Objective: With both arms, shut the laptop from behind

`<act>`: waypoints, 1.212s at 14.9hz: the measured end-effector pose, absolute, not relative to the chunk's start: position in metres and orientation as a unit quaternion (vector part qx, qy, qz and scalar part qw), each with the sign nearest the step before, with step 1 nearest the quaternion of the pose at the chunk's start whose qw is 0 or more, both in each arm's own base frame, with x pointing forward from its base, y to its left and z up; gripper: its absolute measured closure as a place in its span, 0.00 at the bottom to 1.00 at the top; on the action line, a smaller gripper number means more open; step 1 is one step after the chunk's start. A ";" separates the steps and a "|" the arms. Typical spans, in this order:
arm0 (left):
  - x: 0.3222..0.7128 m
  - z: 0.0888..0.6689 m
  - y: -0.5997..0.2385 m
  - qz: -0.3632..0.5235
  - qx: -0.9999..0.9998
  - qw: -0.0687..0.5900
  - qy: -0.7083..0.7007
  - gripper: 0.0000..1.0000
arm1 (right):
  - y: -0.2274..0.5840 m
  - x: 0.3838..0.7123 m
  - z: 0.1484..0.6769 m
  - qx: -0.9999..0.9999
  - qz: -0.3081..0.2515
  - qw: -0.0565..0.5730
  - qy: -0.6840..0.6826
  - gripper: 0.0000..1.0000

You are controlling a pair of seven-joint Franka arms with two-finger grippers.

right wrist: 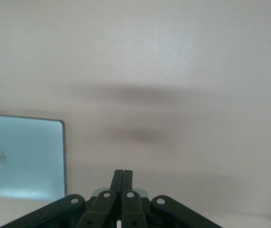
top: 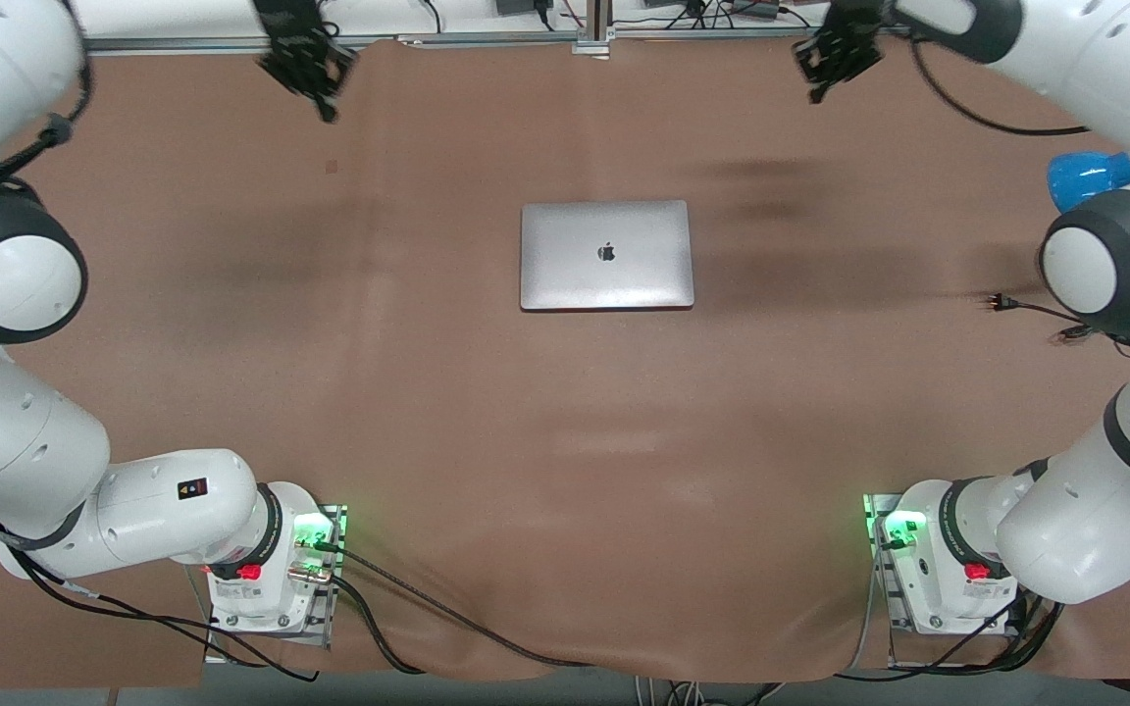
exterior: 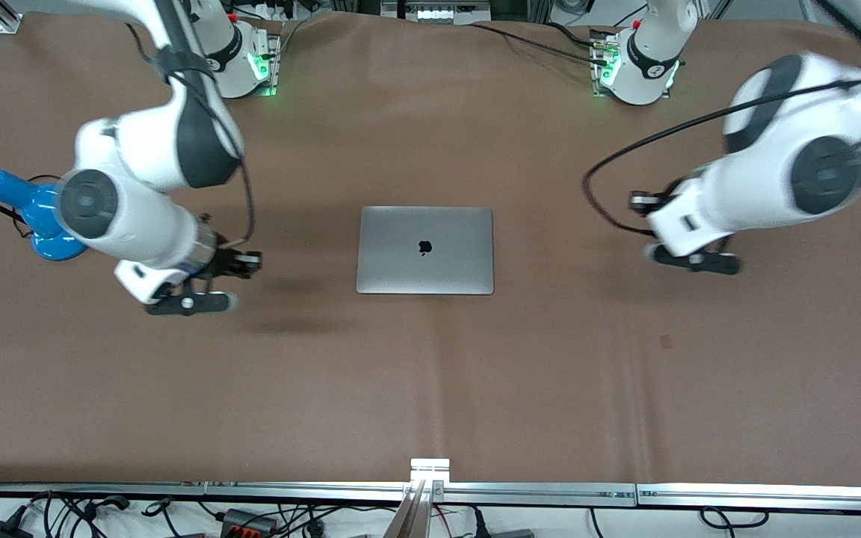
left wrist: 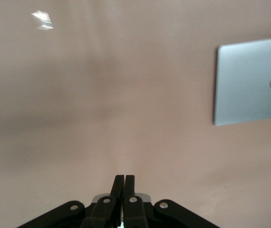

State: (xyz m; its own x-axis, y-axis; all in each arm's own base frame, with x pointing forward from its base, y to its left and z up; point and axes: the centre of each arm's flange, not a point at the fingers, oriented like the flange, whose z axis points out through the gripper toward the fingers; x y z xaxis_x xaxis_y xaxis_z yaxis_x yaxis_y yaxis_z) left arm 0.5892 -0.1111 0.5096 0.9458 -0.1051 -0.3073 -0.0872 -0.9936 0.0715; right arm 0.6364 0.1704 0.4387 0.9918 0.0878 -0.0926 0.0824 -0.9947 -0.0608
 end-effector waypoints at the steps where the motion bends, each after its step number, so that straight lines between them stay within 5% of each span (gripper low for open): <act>1: 0.589 0.526 -0.082 -0.148 0.988 0.022 -0.031 0.82 | 0.159 0.637 0.458 -0.997 0.048 0.029 -0.045 0.91; 5: 0.581 0.566 -0.013 -0.108 0.994 0.000 0.028 0.47 | 0.134 0.636 0.517 -0.998 0.053 0.024 -0.034 0.54; 10: 0.576 0.571 -0.021 -0.084 0.996 -0.003 0.023 0.01 | 0.072 0.651 0.570 -1.000 -0.001 0.025 0.009 0.06; 18: 0.575 0.571 -0.021 -0.079 0.996 -0.004 0.028 0.00 | -0.008 0.649 0.587 -1.000 -0.013 0.005 0.027 0.00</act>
State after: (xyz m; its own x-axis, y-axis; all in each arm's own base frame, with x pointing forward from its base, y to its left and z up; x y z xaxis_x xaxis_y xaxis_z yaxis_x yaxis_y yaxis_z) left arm 0.5753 -0.0210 0.5713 0.9860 0.0564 -0.1570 0.0552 -0.9984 -0.0118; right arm 0.6491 -0.0082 0.5867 0.9982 -0.0532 0.0259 -0.0529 -0.9985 -0.0113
